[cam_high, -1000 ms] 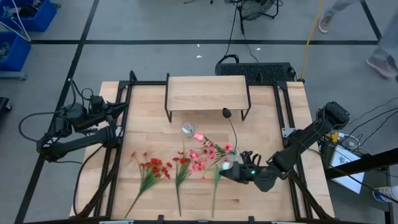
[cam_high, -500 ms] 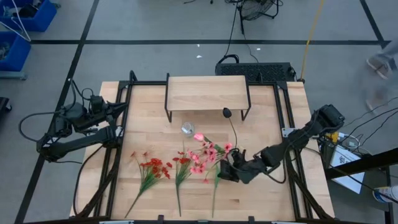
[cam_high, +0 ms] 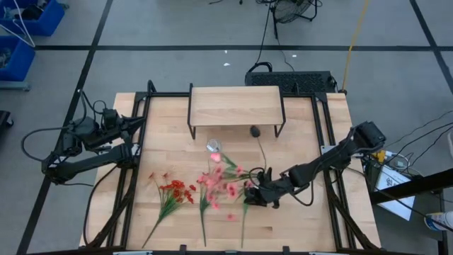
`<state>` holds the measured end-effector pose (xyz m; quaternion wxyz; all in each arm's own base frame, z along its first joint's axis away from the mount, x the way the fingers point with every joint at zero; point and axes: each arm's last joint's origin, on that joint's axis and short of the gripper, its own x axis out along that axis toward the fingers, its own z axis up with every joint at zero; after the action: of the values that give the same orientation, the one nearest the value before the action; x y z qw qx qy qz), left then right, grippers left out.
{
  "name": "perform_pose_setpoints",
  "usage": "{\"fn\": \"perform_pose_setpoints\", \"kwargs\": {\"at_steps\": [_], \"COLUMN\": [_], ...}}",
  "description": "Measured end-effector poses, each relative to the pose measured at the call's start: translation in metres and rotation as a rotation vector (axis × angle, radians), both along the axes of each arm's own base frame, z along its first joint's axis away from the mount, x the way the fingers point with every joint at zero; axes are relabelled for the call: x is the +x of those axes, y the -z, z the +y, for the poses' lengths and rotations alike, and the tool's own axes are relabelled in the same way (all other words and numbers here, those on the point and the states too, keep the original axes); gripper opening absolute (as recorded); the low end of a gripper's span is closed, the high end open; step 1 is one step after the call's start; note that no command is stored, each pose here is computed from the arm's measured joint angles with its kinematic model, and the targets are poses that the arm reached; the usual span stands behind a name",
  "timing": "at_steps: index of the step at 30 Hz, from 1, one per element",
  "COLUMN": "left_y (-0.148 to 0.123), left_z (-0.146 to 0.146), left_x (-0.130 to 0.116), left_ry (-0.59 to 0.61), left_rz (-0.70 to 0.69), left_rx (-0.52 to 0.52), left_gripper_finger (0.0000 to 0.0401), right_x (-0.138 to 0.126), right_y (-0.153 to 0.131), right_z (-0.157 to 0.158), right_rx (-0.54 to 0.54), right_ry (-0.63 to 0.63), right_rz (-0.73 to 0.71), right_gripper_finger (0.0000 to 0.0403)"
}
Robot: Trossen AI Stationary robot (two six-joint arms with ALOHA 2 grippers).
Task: Pick and place flowers into a vace then onto a shelf
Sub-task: Put the white tulip into the right transparent vase
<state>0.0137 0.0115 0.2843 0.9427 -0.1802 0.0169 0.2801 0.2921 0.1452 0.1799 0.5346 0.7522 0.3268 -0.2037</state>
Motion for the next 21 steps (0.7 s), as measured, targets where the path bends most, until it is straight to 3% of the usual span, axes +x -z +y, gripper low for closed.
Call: {"fn": "perform_pose_setpoints", "kwargs": {"at_steps": [3, 8, 11, 16, 21], "left_y": [0.000, 0.000, 0.000, 0.000, 0.000], "left_z": [0.000, 0.000, 0.000, 0.000, 0.000], "left_x": [0.000, 0.000, 0.000, 0.000, 0.000], "left_ry": [0.000, 0.000, 0.000, 0.000, 0.000], "left_rz": [0.000, -0.001, 0.000, 0.000, -0.001], "left_rx": [0.000, 0.000, 0.000, 0.000, 0.000], "left_gripper_finger": [0.0051, 0.0051, 0.0051, 0.0051, 0.0051], "right_x": [0.012, 0.021, 0.016, 0.007, -0.001], "right_y": [0.001, 0.004, 0.003, -0.017, -0.018], "right_z": [0.006, 0.011, 0.005, -0.007, -0.011], "right_rx": [0.033, -0.001, -0.119, -0.223, -0.271], "right_ry": [0.013, 0.024, 0.104, 0.245, 0.253], "right_rz": [-0.026, 0.042, 0.103, 0.107, 0.155], "right_gripper_finger": [0.0105, 0.0162, 0.0186, 0.0198, 0.0196]}}
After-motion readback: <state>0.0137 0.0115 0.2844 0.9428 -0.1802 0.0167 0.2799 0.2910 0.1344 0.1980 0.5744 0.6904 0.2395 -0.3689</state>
